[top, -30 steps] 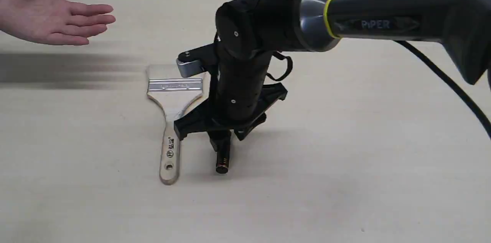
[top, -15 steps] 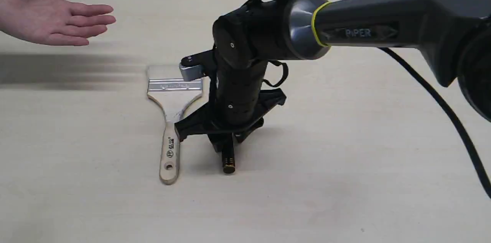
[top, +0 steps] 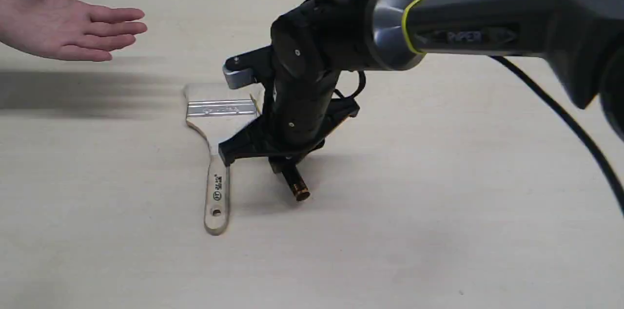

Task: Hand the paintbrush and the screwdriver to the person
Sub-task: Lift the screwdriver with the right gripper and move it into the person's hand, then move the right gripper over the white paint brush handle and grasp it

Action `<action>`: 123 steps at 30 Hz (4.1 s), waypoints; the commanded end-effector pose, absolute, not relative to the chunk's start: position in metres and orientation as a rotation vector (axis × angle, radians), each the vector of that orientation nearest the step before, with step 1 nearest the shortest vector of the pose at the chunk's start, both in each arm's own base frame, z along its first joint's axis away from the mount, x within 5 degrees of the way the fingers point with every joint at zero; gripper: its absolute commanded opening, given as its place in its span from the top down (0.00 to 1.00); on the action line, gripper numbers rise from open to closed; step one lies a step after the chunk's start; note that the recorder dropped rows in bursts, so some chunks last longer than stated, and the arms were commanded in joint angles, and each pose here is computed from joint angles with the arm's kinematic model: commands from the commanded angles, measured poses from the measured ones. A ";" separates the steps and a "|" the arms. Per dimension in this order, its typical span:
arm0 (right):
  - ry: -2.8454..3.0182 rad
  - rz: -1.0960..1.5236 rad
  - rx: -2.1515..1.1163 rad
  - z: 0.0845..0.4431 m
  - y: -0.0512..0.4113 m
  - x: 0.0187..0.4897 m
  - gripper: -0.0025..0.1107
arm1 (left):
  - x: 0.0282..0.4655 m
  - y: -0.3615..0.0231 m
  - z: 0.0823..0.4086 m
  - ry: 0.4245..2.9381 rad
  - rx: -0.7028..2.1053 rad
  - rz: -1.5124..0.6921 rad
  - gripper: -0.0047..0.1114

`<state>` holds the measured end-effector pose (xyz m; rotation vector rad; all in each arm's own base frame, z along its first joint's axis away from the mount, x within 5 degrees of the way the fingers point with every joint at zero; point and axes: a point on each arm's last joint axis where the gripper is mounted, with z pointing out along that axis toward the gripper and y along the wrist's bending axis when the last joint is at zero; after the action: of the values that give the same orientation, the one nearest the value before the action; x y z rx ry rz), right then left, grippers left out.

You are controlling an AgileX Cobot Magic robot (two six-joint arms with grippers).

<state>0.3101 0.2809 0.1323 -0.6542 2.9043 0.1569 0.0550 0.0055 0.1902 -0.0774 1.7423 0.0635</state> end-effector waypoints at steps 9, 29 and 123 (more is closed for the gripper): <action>2.566 0.391 -0.641 0.278 0.274 0.299 0.94 | 0.055 0.005 0.190 1.734 -0.076 0.054 0.96; 2.390 0.541 -0.917 0.264 0.389 0.335 0.90 | 0.055 0.005 0.191 1.730 -0.073 0.058 0.96; 2.905 0.128 -0.485 0.121 0.359 0.329 0.48 | 0.055 0.005 0.191 1.732 -0.076 0.053 0.96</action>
<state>0.3272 0.3604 0.1201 -0.5028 2.9133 0.1377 0.0550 0.0055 0.1902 -0.0774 1.7423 0.0635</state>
